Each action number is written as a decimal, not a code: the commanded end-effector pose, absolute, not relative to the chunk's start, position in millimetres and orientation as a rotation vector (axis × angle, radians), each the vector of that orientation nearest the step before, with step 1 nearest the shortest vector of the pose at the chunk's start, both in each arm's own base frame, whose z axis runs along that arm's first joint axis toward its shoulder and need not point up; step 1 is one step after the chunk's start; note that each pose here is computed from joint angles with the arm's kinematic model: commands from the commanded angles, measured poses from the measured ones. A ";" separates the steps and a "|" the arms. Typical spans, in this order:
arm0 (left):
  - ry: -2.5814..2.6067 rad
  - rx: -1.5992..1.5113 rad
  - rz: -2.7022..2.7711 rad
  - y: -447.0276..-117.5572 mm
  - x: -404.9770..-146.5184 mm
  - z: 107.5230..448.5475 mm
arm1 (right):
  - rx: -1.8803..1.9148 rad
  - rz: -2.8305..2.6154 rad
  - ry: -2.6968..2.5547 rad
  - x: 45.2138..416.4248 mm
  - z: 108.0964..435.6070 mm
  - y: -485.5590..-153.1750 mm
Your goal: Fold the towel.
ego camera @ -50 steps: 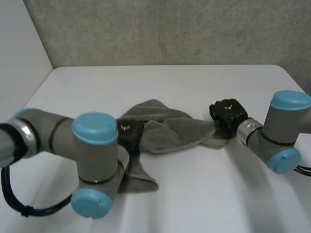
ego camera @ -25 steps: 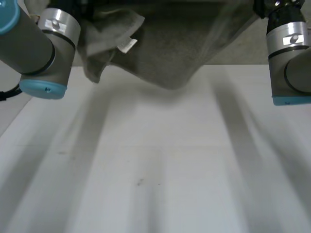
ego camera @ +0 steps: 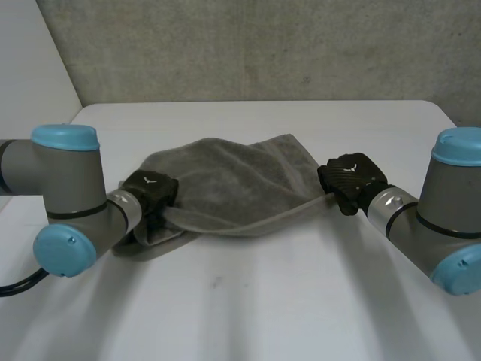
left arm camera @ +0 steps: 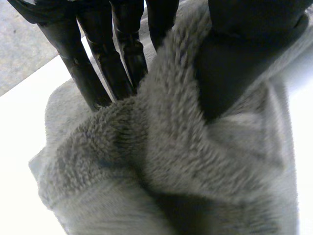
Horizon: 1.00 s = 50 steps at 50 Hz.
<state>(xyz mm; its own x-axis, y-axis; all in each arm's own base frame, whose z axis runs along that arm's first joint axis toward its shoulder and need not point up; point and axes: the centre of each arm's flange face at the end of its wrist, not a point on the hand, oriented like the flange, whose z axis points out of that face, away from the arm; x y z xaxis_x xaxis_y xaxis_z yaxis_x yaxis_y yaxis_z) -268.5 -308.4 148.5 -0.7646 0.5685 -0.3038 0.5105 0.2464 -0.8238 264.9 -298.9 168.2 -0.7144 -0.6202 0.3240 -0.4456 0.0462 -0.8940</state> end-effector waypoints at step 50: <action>-2.542 -0.673 1.852 -283.8 -255.6 153.9 | -0.649 -1.892 2.234 226.9 194.1 -319.7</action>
